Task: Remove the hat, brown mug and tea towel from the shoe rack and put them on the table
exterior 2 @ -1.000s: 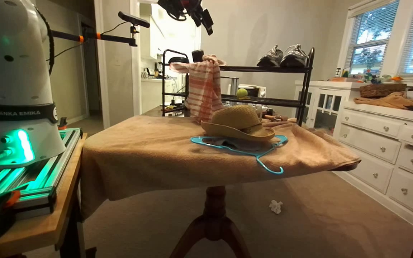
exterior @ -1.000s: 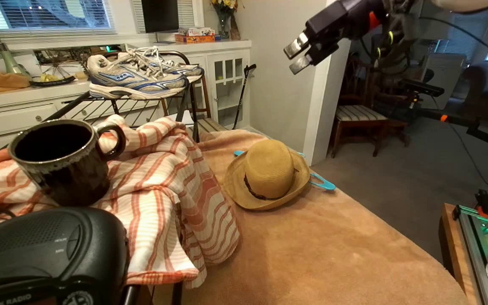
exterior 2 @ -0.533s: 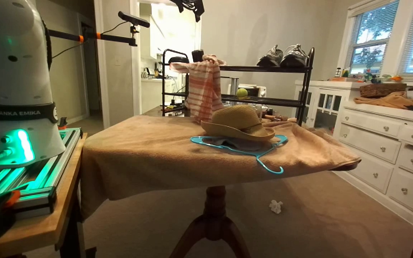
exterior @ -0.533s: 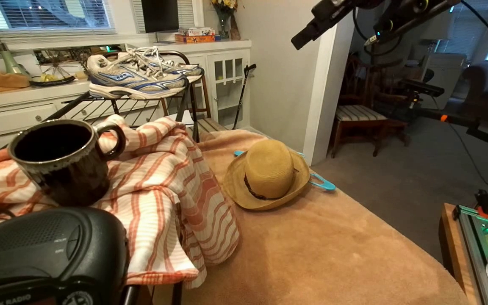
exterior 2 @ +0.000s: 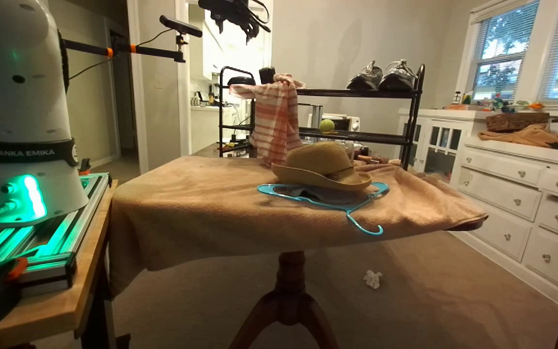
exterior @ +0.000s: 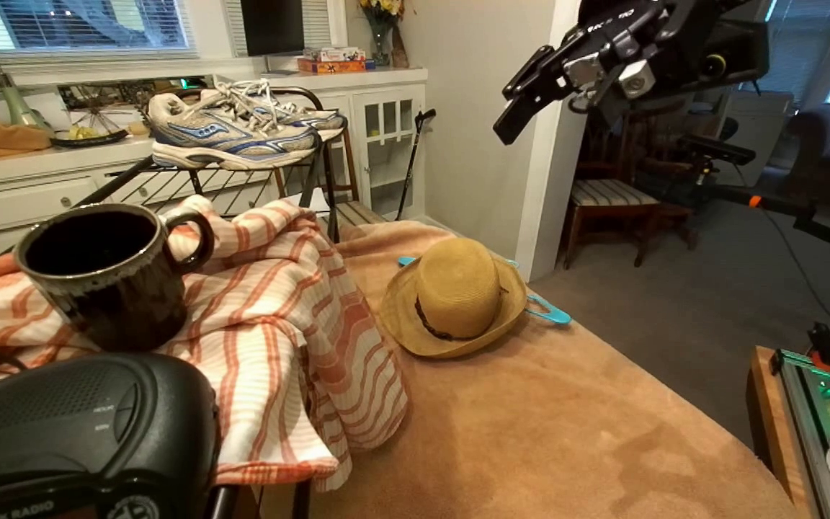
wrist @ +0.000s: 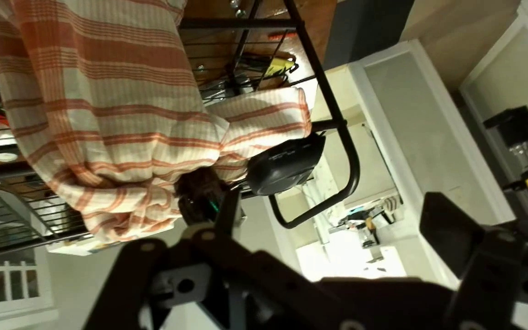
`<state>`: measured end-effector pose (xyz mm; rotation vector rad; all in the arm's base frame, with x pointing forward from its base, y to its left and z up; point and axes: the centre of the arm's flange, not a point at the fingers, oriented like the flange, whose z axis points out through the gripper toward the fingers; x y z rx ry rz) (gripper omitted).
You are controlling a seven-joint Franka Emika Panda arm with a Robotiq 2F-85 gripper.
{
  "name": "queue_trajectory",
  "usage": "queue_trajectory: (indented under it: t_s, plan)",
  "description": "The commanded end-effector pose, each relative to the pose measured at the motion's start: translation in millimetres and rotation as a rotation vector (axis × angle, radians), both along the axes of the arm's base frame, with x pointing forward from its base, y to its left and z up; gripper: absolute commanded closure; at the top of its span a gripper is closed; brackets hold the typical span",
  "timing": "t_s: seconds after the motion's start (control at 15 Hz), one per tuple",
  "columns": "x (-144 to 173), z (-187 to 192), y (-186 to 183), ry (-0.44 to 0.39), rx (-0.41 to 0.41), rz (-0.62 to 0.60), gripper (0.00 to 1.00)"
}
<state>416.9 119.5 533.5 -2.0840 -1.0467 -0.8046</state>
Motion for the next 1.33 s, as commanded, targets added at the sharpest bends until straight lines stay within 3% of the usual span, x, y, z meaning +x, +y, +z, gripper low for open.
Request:
queue_trajectory:
  t_s: [0.0, 0.4, 0.53, 0.6, 0.73, 1.07, 1.27]
  plan:
    - [1, -11, 27, -0.112, -0.073, 0.147, 0.00]
    - [-2, -17, 54, -0.346, -0.142, 0.355, 0.00]
    - [1, -15, 54, -0.462, -0.120, 0.350, 0.00]
    - [-5, -10, 50, -0.362, -0.130, 0.343, 0.00]
    - [-3, -8, 50, -0.420, -0.131, 0.342, 0.00]
    - [-3, -7, 49, -0.434, -0.132, 0.347, 0.00]
    - [25, -9, 67, -0.457, -0.147, 0.361, 0.00]
